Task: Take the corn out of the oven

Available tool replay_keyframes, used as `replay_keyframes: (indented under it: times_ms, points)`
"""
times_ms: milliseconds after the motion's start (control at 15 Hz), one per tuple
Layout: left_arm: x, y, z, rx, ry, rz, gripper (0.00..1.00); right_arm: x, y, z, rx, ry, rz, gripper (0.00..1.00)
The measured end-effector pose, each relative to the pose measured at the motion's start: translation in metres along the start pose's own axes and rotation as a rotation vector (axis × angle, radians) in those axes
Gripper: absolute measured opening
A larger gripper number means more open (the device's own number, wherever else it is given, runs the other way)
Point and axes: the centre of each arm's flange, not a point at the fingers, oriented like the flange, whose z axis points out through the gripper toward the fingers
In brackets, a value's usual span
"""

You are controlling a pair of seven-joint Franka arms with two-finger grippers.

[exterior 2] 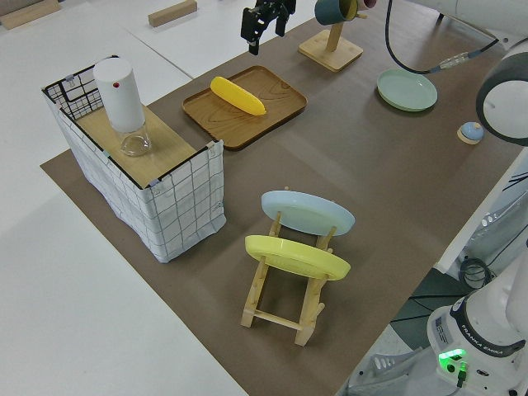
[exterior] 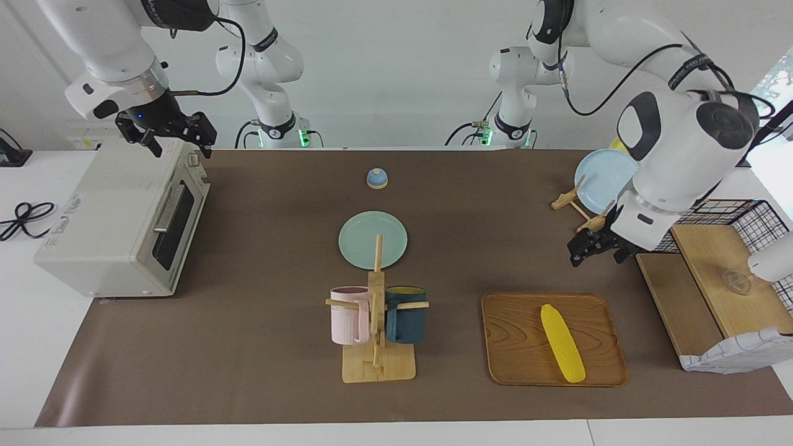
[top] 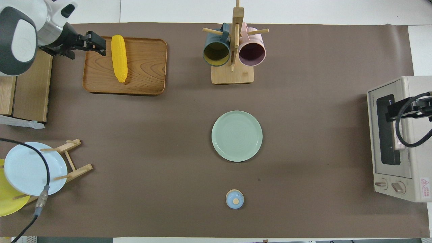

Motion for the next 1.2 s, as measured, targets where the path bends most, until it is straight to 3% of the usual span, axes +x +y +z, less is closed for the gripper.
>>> replay_keyframes:
  times_ms: [333,600,800,1200]
  points:
    - [-0.08,-0.005,-0.065,0.022,-0.079,0.004,1.0,0.0,0.0,0.0,0.0,0.0,0.0,1.0]
    - [-0.124,-0.007,-0.065,0.036,-0.125,0.007,1.0,0.0,0.0,0.0,0.0,0.0,0.0,1.0]
    - [-0.129,-0.008,-0.054,0.036,-0.116,-0.003,1.0,0.0,0.0,0.0,0.0,0.0,0.0,1.0]
    - [-0.124,-0.006,-0.071,0.028,-0.069,-0.008,1.0,0.0,0.0,0.0,0.0,0.0,0.0,1.0]
